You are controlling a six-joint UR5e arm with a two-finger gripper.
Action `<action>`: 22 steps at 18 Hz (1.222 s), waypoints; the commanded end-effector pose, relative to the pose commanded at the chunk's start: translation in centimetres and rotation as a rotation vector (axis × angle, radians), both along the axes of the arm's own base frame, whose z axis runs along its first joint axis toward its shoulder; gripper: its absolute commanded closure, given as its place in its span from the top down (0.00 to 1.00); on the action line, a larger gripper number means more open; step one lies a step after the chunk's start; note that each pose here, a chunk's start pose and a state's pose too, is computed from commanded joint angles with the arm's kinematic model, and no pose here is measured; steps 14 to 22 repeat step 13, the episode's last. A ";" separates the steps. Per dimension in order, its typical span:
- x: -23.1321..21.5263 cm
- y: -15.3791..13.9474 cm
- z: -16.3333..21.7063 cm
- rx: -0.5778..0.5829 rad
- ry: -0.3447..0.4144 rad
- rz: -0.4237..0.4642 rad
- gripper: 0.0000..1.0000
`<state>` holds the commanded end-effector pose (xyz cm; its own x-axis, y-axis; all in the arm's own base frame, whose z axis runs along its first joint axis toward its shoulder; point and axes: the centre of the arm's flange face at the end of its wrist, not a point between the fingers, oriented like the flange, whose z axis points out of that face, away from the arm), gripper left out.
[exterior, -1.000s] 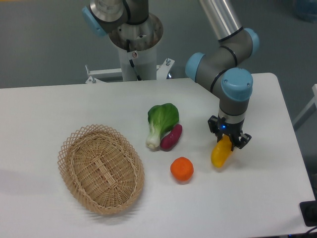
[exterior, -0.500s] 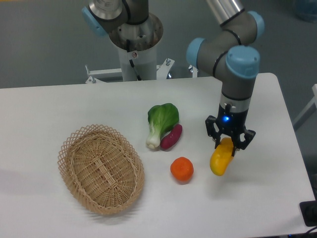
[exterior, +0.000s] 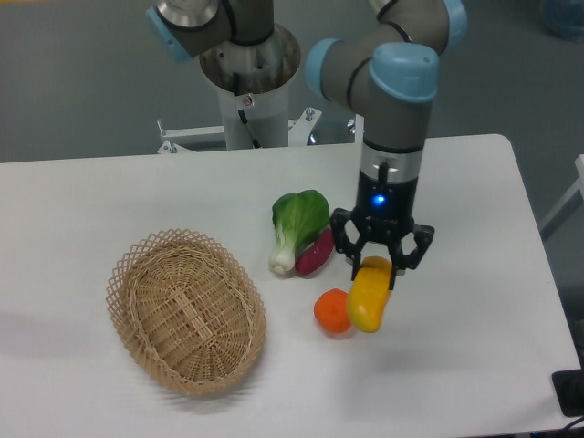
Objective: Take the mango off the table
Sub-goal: 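Lift the held yellow mango up and move it toward the orange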
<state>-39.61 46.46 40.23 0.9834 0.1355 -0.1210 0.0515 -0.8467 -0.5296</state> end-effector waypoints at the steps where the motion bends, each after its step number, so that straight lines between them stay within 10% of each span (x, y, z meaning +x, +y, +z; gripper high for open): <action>1: 0.1 0.1 0.0 0.001 -0.002 0.002 0.48; 22: 1.5 0.3 1.0 0.012 0.002 -0.002 0.48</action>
